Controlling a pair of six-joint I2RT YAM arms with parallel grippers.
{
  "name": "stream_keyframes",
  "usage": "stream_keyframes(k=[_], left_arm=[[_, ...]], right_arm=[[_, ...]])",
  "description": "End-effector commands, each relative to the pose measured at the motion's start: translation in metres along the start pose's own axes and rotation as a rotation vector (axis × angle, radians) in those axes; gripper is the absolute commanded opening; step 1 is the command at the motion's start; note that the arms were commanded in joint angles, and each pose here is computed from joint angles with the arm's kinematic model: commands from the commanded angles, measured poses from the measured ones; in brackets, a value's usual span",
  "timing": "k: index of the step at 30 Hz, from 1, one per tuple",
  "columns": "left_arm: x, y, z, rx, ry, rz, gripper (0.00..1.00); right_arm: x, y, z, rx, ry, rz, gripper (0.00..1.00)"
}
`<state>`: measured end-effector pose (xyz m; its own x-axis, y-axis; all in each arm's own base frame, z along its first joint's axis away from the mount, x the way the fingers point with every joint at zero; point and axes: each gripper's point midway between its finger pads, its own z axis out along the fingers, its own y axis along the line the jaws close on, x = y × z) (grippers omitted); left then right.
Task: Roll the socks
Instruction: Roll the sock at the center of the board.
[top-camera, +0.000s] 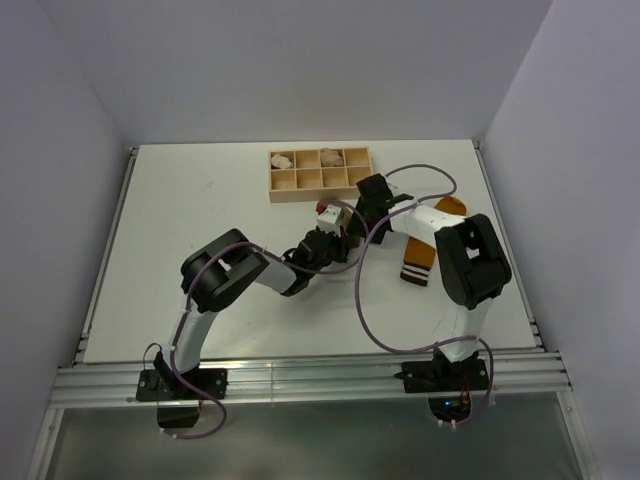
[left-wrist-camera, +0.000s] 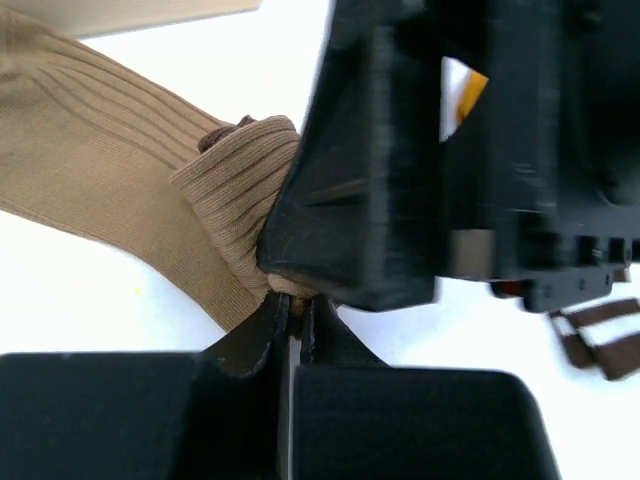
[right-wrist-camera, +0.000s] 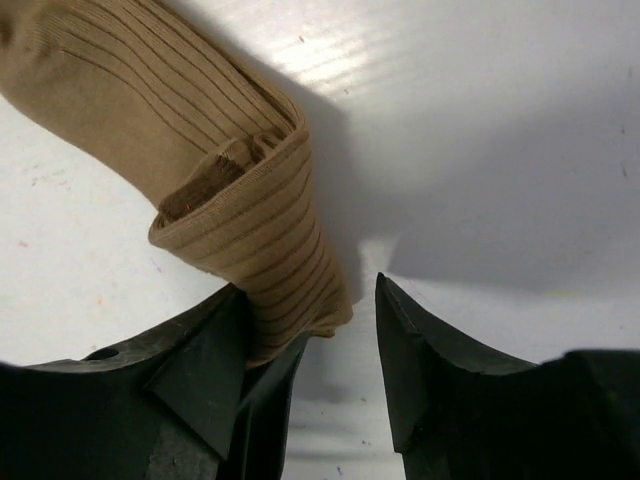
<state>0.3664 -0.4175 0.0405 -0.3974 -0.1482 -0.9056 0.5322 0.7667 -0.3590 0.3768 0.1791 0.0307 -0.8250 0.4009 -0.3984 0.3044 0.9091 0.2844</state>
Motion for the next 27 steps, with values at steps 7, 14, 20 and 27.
stream_keyframes(k=[7,14,20,27], left_arm=[[0.022,-0.003,-0.013,0.052,0.14,-0.17,0.0],[0.031,0.005,-0.012,0.029,0.189,-0.205,0.0],[0.034,0.008,-0.018,0.034,0.212,-0.291,0.0],[0.036,0.012,-0.022,0.04,0.224,-0.343,0.0]], right_arm=[[0.011,0.02,-0.039,-0.308,0.041,0.141,0.61],[0.002,0.036,-0.056,-0.528,-0.047,0.152,0.62],[-0.003,0.016,-0.056,-0.599,-0.111,0.204,0.59],[-0.003,-0.007,-0.046,-0.612,-0.159,0.265,0.55]])
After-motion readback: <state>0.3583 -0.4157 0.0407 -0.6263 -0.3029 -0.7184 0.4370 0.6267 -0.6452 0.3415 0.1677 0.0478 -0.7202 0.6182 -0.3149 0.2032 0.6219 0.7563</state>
